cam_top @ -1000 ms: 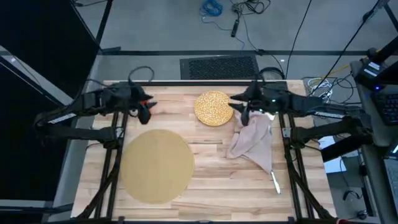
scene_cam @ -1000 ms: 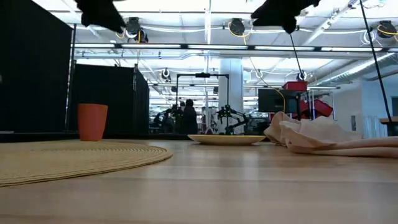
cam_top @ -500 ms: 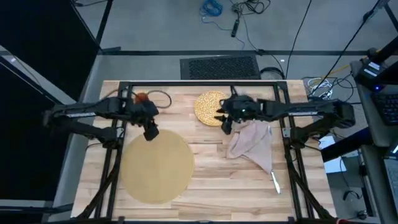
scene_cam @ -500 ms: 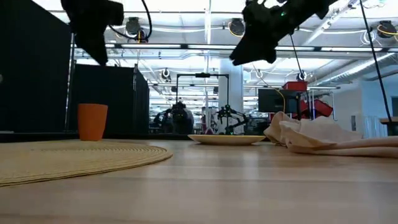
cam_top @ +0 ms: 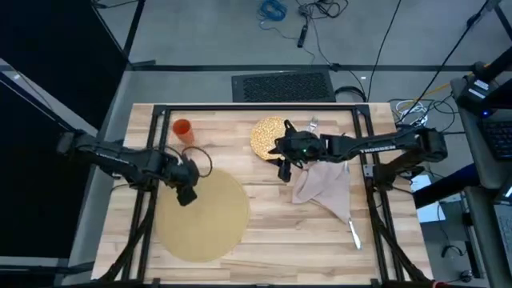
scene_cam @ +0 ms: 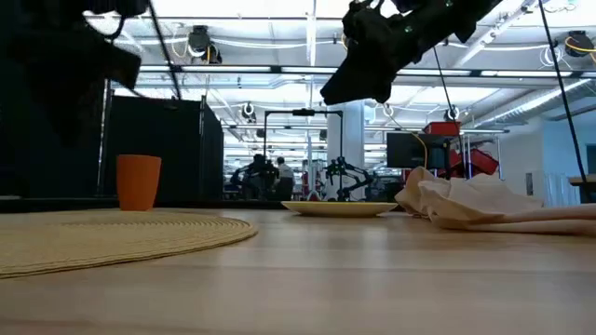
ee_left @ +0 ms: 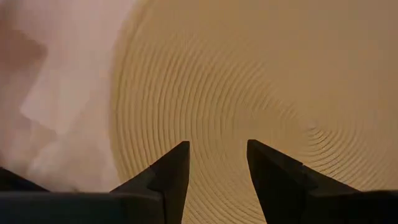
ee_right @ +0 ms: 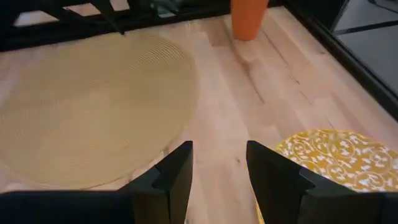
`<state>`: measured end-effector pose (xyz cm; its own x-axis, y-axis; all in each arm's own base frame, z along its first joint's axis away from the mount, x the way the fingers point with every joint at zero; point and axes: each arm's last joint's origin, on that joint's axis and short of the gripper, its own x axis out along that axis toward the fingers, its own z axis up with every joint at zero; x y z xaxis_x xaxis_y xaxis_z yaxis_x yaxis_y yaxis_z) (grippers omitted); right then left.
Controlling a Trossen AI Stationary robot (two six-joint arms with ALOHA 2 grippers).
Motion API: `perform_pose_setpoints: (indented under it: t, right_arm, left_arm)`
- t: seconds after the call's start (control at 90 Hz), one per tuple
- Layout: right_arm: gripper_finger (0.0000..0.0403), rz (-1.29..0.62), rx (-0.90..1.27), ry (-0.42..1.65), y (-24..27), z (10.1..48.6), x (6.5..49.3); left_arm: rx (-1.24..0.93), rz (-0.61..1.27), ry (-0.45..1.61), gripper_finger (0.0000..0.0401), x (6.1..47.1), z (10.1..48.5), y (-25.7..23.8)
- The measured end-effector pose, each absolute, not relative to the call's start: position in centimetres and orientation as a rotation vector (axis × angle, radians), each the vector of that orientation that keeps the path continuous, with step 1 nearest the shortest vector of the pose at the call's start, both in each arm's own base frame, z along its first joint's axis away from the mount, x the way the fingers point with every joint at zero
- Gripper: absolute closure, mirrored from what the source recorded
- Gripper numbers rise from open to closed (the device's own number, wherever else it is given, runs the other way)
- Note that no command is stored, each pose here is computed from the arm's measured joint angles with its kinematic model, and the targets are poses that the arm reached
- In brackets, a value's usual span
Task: Set table place
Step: Move the light brown mat to the center of the table
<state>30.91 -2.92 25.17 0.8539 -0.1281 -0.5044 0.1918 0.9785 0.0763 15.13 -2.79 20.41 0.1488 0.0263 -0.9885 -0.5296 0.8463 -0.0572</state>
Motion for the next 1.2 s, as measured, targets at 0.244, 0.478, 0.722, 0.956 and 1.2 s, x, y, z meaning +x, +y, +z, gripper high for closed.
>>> perform_pose_setpoints:
  t: [0.244, 0.478, 0.722, 0.956, 1.2]
  right_arm:
    - [0.0266, -0.167, 0.126, 0.520, -2.9, 25.2, 30.9]
    - [0.0266, -0.166, 0.124, 0.515, -2.9, 25.3, 30.9]
    - [0.0266, -0.160, 0.094, 0.507, -3.0, 25.3, 31.0]
    - [0.0266, -0.149, 0.051, 0.511, -3.0, 25.3, 30.9]
    - [0.0266, -0.144, 0.046, 0.513, -2.9, 25.3, 30.9]
  left_arm:
    - [-0.374, 0.606, 1.368, 0.0256, 13.9, 18.0, -2.4]
    - [-0.363, 0.710, 1.332, 0.0256, 13.5, 17.3, -2.1]
    - [-0.398, 0.674, 1.314, 0.0256, 13.8, 17.3, -2.2]
    - [-0.468, 0.663, 1.326, 0.0256, 13.9, 17.2, -2.4]
    - [-0.541, 0.704, 1.286, 0.0256, 14.1, 17.3, -2.4]
